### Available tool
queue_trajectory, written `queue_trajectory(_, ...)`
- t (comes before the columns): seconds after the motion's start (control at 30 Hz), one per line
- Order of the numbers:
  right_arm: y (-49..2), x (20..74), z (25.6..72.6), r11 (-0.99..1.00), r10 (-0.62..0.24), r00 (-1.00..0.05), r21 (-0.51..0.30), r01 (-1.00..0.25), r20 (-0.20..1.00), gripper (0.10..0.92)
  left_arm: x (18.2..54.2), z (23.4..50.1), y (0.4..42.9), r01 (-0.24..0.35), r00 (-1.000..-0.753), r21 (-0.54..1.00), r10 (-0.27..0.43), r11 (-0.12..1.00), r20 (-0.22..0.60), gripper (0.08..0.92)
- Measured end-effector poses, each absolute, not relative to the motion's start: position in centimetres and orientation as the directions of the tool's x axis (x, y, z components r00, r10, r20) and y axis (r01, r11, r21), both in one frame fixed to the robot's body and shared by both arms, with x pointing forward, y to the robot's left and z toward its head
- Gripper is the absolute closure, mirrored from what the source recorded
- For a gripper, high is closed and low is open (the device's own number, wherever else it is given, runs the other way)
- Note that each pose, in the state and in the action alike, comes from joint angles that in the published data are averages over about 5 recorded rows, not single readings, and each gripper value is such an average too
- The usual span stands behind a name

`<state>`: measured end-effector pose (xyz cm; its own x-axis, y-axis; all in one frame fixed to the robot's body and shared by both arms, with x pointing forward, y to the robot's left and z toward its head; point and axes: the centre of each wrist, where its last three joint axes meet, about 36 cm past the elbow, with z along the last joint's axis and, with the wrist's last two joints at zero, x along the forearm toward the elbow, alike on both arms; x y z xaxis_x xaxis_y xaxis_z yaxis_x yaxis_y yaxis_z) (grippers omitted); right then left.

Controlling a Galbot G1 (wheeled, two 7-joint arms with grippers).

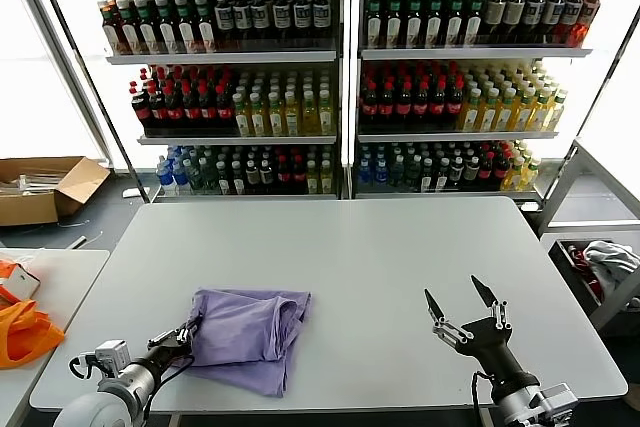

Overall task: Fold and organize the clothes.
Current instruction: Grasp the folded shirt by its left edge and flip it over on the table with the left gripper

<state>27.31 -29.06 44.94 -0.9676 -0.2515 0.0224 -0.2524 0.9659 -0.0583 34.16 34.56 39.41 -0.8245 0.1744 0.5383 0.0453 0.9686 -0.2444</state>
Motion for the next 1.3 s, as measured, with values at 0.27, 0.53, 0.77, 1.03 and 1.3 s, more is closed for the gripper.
queue_trajectory(0.27, -29.1, 27.6, 45.2, 0.964, -0.26, -0.966, -0.063, -0.26, 0.014, 0.2, 34.0, 41.5, 37.6, -0.012, -0.859, -0.218, 0.101, 0.976, 0.502, 0.884)
queue_trajectory(0.53, -29.0, 27.7, 44.9, 0.962, -0.266, -0.964, -0.059, -0.267, 0.019, 0.2, 33.4, 45.8, 44.2, -0.114, -0.886, -0.099, -0.056, 0.989, 0.461, 0.884)
queue_trajectory(0.77, -29.2, 27.7, 44.6, 0.962, -0.268, -0.963, -0.055, -0.269, 0.02, 0.2, 33.2, 50.7, 48.2, -0.159, -0.898, 0.021, -0.153, 0.987, 0.412, 0.884)
queue_trajectory(1.03, -29.4, 27.6, 44.1, 0.963, -0.264, -0.964, -0.052, -0.265, 0.028, 0.2, 34.0, 53.8, 46.3, -0.107, -0.922, 0.066, -0.123, 0.992, 0.368, 0.884)
queue_trajectory(1.3, -29.1, 27.4, 43.5, 0.964, -0.26, -0.965, -0.043, -0.262, 0.043, 0.2, 35.3, 52.2, 38.7, 0.046, -0.916, -0.126, 0.093, 0.991, 0.391, 0.884)
